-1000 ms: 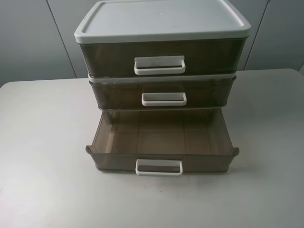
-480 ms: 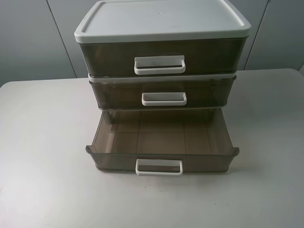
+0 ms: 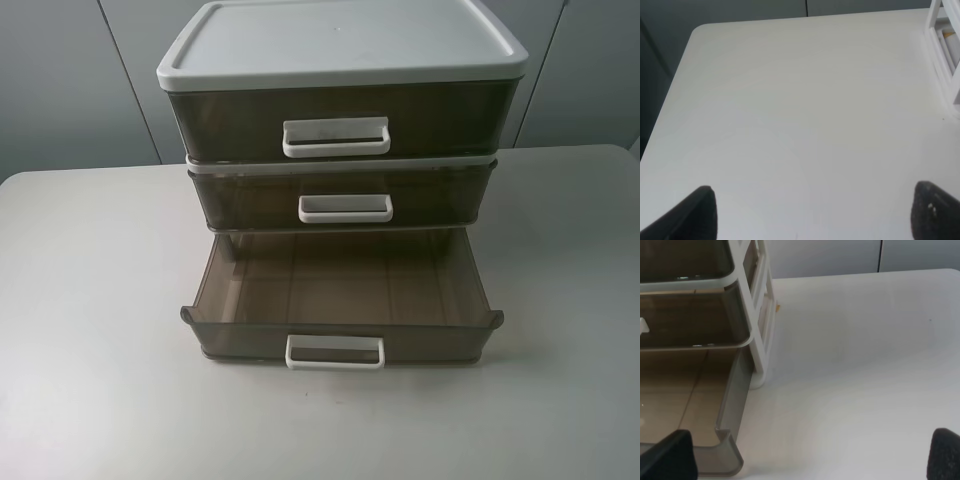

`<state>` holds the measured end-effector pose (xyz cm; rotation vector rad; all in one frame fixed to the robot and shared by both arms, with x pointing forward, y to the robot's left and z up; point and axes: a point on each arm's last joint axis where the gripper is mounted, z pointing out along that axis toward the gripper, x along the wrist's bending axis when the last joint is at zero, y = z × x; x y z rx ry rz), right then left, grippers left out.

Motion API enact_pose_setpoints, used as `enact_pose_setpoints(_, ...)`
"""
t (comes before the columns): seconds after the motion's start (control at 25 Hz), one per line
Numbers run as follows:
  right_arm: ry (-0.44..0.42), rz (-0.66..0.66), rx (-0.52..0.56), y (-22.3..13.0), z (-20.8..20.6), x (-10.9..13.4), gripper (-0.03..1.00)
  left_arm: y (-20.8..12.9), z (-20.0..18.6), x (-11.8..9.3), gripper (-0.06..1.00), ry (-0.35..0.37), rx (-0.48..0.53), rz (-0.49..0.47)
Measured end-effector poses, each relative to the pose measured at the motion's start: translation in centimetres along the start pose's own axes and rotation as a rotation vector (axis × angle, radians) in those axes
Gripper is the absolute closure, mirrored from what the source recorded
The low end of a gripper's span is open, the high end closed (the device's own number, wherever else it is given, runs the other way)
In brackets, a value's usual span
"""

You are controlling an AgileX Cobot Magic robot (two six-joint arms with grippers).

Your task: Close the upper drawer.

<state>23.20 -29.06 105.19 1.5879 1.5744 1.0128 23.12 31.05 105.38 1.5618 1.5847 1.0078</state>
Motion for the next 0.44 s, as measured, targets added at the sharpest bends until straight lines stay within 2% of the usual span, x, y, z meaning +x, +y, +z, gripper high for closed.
enact_pose_setpoints(0.44, 0.000, 0.002, 0.000, 0.00, 0.00, 0.00, 0.27, 0.00, 0.00, 0.00, 0.20, 0.000, 0.000, 0.000)
